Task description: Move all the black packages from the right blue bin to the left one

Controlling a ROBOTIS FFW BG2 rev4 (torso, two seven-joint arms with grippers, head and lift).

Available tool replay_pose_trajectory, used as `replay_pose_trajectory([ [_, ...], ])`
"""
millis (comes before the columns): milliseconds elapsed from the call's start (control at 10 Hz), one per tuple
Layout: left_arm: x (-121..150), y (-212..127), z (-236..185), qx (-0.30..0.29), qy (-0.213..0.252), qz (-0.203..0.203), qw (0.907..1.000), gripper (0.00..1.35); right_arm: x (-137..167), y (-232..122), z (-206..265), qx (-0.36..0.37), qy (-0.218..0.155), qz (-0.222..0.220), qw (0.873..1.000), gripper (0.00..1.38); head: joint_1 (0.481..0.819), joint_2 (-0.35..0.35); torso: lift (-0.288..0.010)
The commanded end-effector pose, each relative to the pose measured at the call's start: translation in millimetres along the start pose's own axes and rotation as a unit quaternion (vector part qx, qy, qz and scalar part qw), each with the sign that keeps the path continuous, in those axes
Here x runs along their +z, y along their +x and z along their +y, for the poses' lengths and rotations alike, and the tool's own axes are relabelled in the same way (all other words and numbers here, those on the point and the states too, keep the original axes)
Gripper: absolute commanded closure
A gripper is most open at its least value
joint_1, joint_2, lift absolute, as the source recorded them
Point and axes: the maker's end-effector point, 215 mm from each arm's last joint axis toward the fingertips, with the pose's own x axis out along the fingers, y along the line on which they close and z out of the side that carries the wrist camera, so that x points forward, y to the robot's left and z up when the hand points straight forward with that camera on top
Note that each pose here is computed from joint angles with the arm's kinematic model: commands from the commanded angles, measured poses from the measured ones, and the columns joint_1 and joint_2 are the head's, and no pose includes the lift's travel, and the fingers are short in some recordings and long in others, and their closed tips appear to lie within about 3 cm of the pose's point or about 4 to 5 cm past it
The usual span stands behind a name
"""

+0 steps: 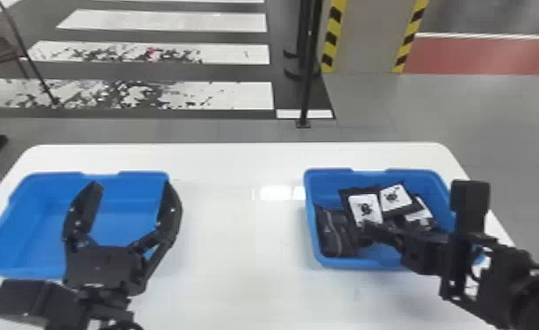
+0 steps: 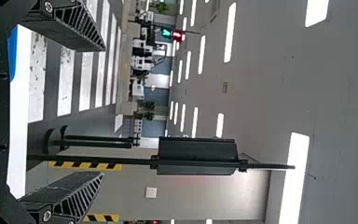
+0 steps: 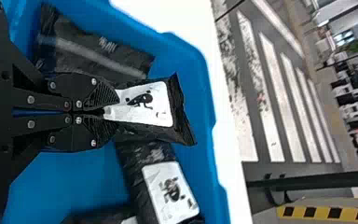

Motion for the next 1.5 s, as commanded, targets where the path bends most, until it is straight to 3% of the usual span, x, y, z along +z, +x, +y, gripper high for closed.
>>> replay_pose_trajectory([
  [0, -8, 2, -8, 0.001, -0.047, 0.014, 0.9988, 0.10, 29, -1, 20, 0.047, 0.016, -0.044, 0.998, 1.14, 0.695, -0.016, -0.154],
  [200, 1, 3, -27, -0.009, -0.106, 0.015, 0.9943, 0.10, 69, 0, 85, 0.167, 0.020, -0.089, 0.982, 1.14, 0.695, 0.002, -0.154],
  [400, 27, 5, -63, -0.040, -0.187, 0.021, 0.9814, 0.10, 62, -4, 164, 0.286, 0.055, -0.074, 0.954, 1.14, 0.695, 0.053, -0.154],
  [500, 34, 6, -80, -0.059, -0.200, 0.026, 0.9776, 0.10, 56, -9, 197, 0.338, 0.077, -0.062, 0.936, 1.14, 0.695, 0.068, -0.154],
  [700, 6, 3, -105, -0.089, -0.203, 0.081, 0.9718, 0.10, 48, -16, 248, 0.394, 0.079, -0.044, 0.915, 1.14, 0.695, 0.109, -0.154],
  [1000, -1, 2, -117, -0.102, -0.209, 0.095, 0.9678, 0.12, 35, -23, 295, 0.444, 0.087, -0.021, 0.891, 1.14, 0.695, 0.147, -0.154],
  [1200, 8, 4, -108, -0.094, -0.210, 0.073, 0.9705, 0.12, 14, -32, 317, 0.471, 0.105, 0.004, 0.876, 1.14, 0.695, 0.181, -0.154],
  [1400, 13, 5, -96, -0.081, -0.206, 0.054, 0.9737, 0.14, 8, -35, 323, 0.477, 0.105, 0.010, 0.872, 1.14, 0.695, 0.219, -0.154],
])
